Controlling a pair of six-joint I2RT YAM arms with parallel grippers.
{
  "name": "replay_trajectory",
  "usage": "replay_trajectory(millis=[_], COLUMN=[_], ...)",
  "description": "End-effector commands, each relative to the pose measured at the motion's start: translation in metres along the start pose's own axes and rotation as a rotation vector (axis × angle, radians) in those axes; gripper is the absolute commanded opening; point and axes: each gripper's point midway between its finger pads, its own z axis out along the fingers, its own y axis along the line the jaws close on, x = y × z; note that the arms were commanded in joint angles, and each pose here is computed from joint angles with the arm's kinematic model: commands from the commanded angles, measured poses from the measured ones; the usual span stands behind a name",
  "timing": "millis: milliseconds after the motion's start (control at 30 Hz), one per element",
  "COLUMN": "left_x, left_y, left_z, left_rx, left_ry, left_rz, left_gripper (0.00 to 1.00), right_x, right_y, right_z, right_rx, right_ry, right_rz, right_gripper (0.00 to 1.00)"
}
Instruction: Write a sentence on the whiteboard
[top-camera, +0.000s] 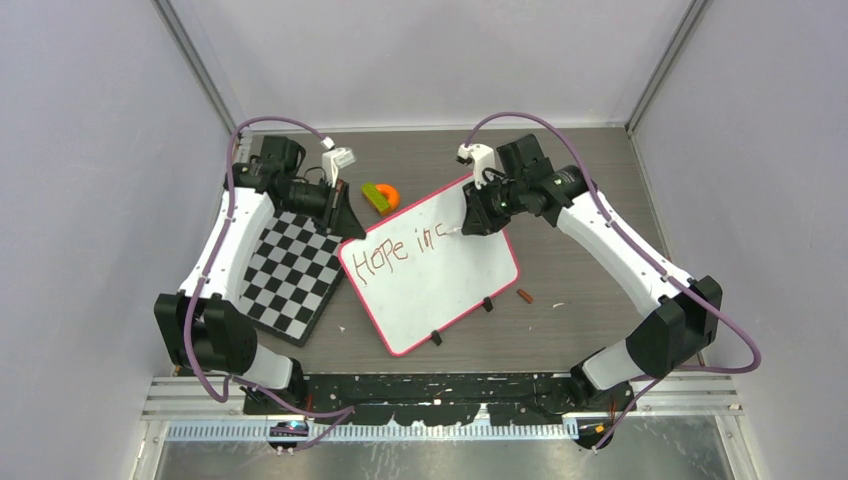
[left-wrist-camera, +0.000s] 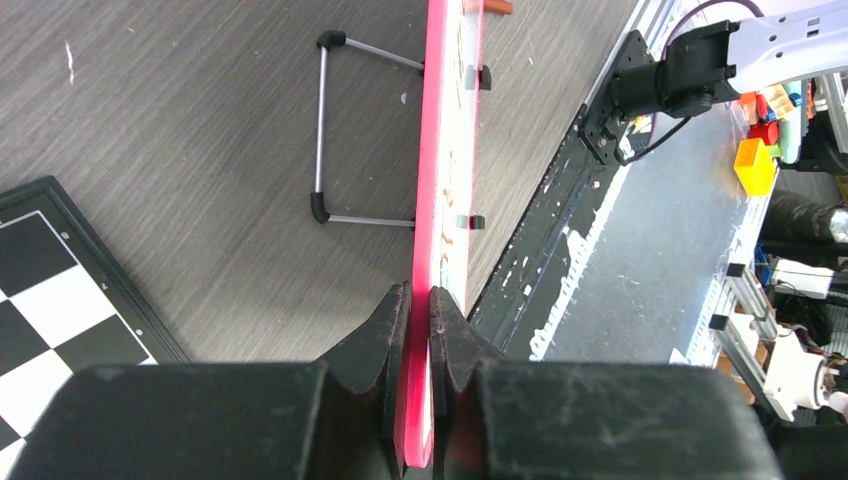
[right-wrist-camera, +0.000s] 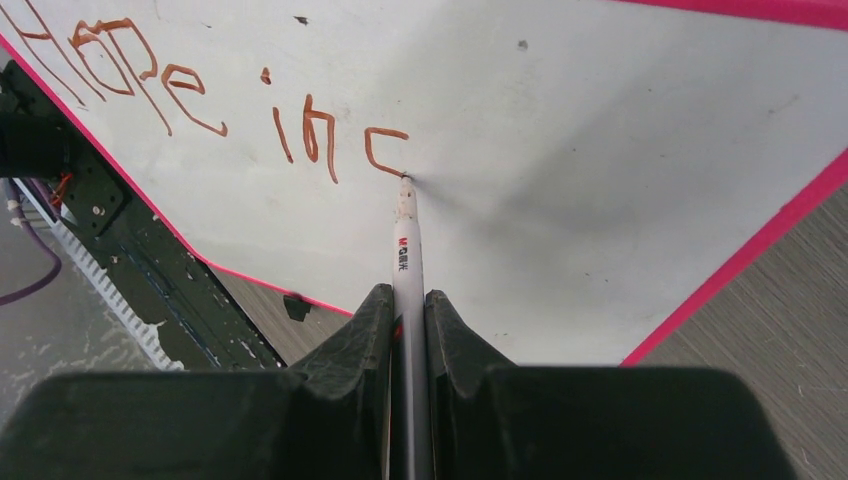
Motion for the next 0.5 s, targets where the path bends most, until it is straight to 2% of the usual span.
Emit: replay_trajectory(millis=[0, 233, 467], left_x=[0.009, 0.009, 0.008], left_y=[-0.006, -0.006, -0.006], left_z=[0.002, 0.002, 0.002], left_rx=[0.011, 0.011, 0.009], left_ry=[0.039, 0.038, 0.038], left_rz=[-0.023, -0.024, -0.023], left_gripper=[0.0, 0.0, 0.0], right_x=[-0.007, 0.003, -0.01], right_y=[-0.009, 0.004, 0.022], right_z=[-0.009, -0.002, -0.004], right_rx=[0.048, -0.007, -0.056], right_ry=[-0.047, -0.02, -0.042], right_rz=[-0.012, 0.002, -0.029], right_gripper=[0.0, 0.0, 0.0])
